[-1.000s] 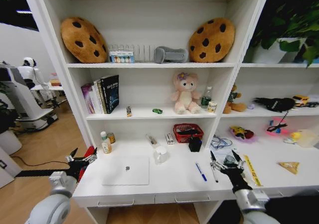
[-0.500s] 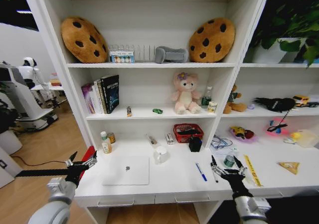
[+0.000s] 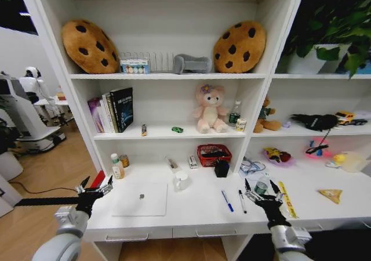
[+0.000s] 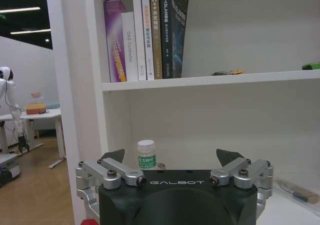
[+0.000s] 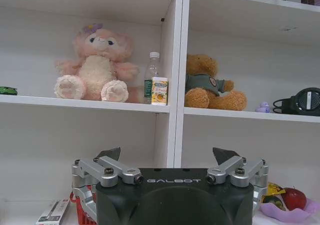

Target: Organize the objects on the table.

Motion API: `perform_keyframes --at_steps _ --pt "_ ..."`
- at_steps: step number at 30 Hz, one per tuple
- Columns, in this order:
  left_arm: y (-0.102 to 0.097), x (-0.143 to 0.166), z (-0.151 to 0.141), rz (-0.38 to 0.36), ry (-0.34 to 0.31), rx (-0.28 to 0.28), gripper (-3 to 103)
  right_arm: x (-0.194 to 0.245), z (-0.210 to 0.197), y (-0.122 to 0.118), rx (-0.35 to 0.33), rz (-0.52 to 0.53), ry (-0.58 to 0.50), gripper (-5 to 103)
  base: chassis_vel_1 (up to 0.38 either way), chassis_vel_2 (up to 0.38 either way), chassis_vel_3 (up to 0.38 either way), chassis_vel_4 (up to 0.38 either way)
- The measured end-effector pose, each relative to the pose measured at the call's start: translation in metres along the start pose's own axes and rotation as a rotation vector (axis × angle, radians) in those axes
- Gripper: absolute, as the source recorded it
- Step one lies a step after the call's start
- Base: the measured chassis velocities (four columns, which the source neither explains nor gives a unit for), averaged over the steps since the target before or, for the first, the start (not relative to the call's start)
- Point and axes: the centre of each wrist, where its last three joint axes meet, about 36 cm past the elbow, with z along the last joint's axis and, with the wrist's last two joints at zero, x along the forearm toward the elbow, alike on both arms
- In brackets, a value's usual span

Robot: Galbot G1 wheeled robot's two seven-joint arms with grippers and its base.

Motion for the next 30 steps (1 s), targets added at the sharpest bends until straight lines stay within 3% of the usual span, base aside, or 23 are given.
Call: perform_keyframes --at_steps 17,30 --pt "0.000 -0.002 -0.001 0.001 -0.001 0.001 100 -0.003 0.004 0.006 -0.021 -0.019 0.007 100 -0.021 -0.025 0.026 0.023" --pt "0.000 -0.003 0.000 0.003 0.003 0.003 100 -0.011 0.005 0.010 -0.030 -0.054 0.004 100 -0.147 -0.156 0.149 0.159"
